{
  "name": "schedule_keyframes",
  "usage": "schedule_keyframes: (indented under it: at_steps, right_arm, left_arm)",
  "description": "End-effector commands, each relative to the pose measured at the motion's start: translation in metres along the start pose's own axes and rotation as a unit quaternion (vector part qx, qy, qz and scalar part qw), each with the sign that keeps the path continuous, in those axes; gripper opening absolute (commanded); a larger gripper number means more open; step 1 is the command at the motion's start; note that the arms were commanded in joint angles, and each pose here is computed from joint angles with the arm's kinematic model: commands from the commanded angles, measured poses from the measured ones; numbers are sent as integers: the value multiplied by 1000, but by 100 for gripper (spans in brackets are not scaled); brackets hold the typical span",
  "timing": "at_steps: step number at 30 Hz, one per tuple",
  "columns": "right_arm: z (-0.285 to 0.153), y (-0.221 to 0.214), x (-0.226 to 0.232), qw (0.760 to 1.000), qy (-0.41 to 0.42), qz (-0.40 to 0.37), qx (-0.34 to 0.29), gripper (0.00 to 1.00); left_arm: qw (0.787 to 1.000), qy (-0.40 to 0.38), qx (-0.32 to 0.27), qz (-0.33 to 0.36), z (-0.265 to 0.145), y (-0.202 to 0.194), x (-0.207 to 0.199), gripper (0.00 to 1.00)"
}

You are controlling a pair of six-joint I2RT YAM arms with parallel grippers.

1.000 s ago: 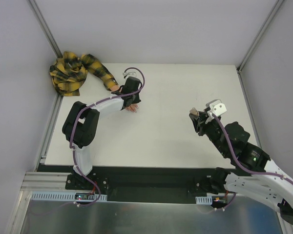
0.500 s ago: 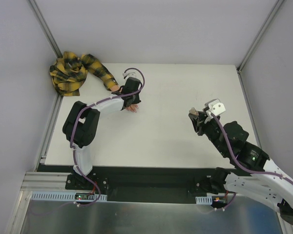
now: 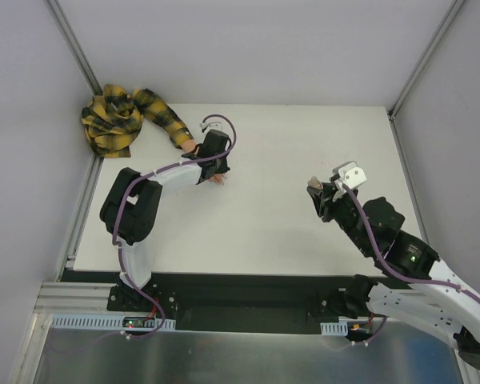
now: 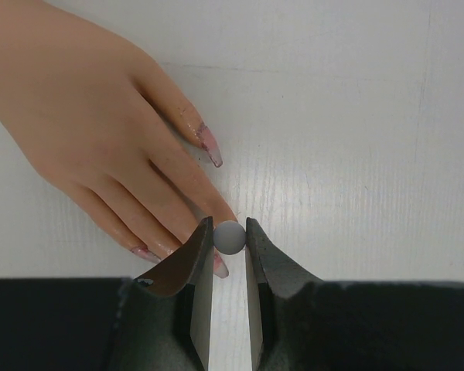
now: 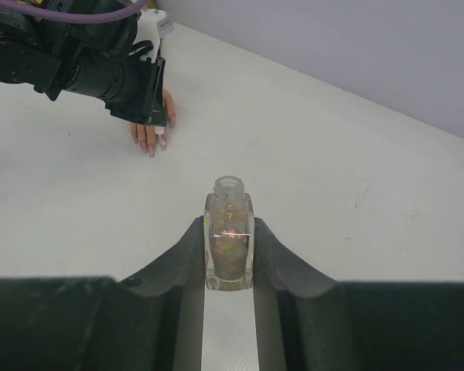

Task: Paint the nails

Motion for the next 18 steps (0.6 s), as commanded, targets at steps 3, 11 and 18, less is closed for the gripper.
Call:
schedule_keyframes:
  at_steps: [3,11,18]
  right_arm:
    - [1,10,2,999,7,23,-25,0]
    - [3,9,3,999,9,22,-22,0]
    - [4,9,4,999,12,23,-21,0]
  left_arm:
    - [1000,-6,-28,-8,-12,14,3,0]
    - [999,-9,-31,-6,-7,20,3,0]
    - [999,-15,-33,-2,-4,24,2,0]
Point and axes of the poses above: each gripper's point midway between its finger pads, its own z axis out along the fingers, its own x axis along the line the jaws close on, y = z × x, the point moved 10 cm from there along -z, back along the fingers, and after that the axes turned 8 degrees about z, right-handed, at the moved point
